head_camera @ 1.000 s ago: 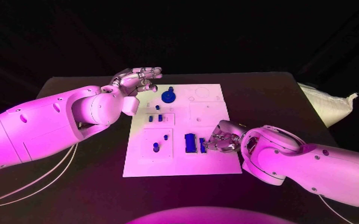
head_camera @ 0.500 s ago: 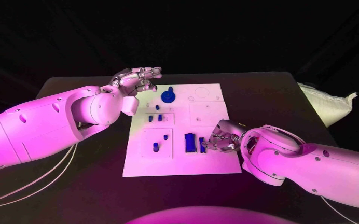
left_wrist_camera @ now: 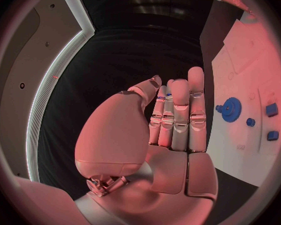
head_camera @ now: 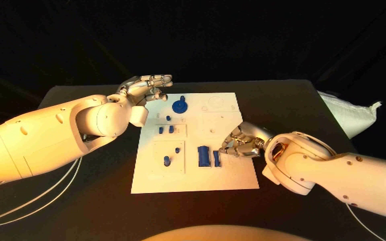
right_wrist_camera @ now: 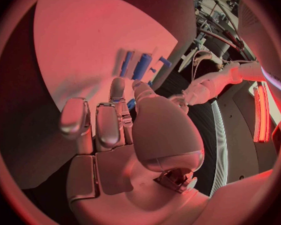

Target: Assemble the parts on the task board

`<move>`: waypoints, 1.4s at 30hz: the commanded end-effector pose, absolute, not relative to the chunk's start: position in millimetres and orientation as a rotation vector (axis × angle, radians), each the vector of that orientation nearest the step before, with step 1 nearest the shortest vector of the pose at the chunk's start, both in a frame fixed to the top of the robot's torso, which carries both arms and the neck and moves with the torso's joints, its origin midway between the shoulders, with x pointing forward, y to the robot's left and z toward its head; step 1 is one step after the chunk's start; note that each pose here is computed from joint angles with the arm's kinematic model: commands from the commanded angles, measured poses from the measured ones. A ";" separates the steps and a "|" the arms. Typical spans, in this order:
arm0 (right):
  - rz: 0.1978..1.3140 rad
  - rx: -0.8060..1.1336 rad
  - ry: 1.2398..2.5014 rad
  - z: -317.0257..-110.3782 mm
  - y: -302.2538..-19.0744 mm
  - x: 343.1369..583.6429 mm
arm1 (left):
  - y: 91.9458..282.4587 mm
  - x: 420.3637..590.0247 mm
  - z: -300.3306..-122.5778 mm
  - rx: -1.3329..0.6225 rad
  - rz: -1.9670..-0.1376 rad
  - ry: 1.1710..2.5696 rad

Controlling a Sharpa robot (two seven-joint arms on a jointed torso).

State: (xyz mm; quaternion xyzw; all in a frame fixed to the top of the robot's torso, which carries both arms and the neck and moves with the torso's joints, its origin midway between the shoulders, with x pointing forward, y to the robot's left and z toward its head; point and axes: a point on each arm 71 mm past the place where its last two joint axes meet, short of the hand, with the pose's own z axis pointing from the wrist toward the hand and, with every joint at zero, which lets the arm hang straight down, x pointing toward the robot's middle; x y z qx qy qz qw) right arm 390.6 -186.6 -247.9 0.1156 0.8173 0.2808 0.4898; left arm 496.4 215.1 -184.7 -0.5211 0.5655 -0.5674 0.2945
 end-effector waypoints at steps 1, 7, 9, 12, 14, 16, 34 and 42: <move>1.024 0.467 1.832 -231.1 -189.9 407.1 | 213.6 497.8 -184.2 -1.367 -1.535 1.496; 1.233 0.703 1.701 -217.1 -212.6 448.8 | 214.1 500.3 -191.3 -1.365 -1.544 1.477; 1.284 0.775 1.655 -215.2 -219.8 463.6 | 214.6 501.9 -194.9 -1.370 -1.545 1.461; 1.352 0.882 1.576 -215.5 -229.8 487.5 | 217.0 506.3 -199.6 -1.378 -1.540 1.416; 1.376 0.931 1.536 -216.2 -233.8 498.5 | 219.2 508.7 -201.2 -1.382 -1.535 1.386; 1.388 0.966 1.508 -217.2 -236.7 506.6 | 221.1 511.0 -202.7 -1.389 -1.526 1.360; 1.306 1.026 1.439 -224.1 -235.7 518.7 | 219.2 511.4 -216.6 -1.391 -1.429 1.338; 1.285 1.120 1.313 -225.0 -212.7 492.3 | 205.0 486.8 -223.0 -1.304 -1.317 1.282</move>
